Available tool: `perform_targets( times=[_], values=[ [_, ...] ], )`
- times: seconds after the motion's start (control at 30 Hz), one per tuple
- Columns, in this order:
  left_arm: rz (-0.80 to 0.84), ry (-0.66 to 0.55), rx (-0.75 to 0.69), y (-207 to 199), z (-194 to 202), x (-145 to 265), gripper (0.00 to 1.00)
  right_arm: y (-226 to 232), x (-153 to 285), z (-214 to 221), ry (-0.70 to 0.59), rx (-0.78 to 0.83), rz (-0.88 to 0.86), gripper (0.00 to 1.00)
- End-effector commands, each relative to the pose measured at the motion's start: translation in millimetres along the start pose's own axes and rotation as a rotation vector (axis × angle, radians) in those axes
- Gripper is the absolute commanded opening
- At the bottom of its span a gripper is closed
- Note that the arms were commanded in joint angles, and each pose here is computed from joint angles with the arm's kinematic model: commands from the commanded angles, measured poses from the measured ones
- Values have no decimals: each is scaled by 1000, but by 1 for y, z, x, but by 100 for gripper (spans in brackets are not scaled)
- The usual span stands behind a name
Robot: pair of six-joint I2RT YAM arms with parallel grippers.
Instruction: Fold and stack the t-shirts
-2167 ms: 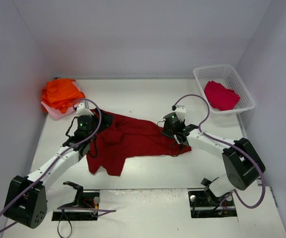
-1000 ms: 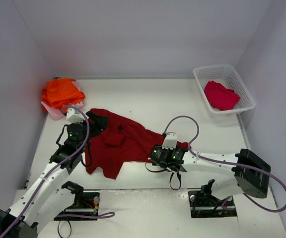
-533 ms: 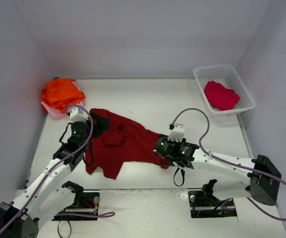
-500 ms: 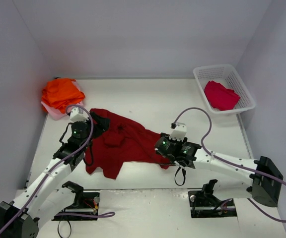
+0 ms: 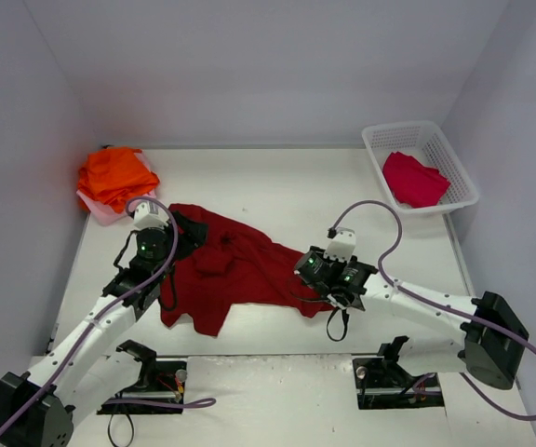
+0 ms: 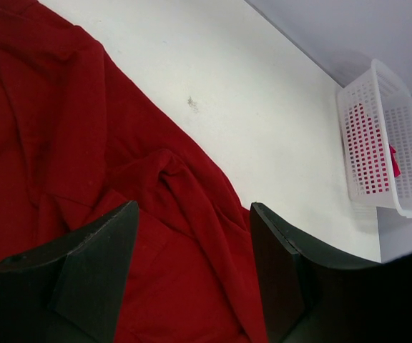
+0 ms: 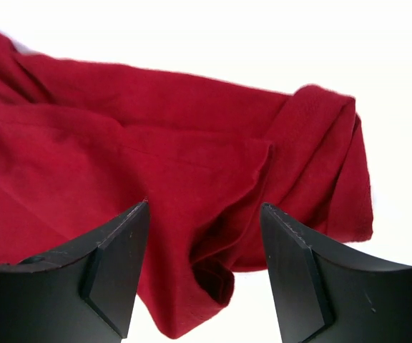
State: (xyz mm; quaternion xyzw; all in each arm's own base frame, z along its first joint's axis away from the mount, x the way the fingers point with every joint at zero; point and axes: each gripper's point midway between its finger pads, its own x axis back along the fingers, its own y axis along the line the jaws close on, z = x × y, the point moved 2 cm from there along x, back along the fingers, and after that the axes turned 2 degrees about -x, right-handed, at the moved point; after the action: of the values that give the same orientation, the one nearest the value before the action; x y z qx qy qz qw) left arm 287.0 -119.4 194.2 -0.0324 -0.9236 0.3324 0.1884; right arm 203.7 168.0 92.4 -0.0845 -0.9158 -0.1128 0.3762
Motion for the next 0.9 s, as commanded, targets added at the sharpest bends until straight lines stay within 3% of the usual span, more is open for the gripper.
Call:
perform_targets(
  times=[0.0,0.2,0.3,0.43,0.53,0.57,0.87],
  values=[
    [73,-54,13,-21,-15,-1,58,-3,-3,8,-8,-6,26,59],
    [67,-43,11,-18,-11,-2,58,-6,-7,23,18,2,39,56],
    [69,-43,9,-18,-11,-2,58,-7,-8,28,25,2,45,49],
    [64,-44,6,-17,-12,-1,58,-6,-10,30,22,3,47,28],
    [60,-45,3,-16,-11,-1,58,-4,-11,28,12,0,51,4],
    [57,-44,1,-15,-11,-1,58,-4,-10,27,9,-1,49,1],
    [54,-48,-4,-15,-12,-1,58,20,0,-31,-118,10,26,0]
  ],
)
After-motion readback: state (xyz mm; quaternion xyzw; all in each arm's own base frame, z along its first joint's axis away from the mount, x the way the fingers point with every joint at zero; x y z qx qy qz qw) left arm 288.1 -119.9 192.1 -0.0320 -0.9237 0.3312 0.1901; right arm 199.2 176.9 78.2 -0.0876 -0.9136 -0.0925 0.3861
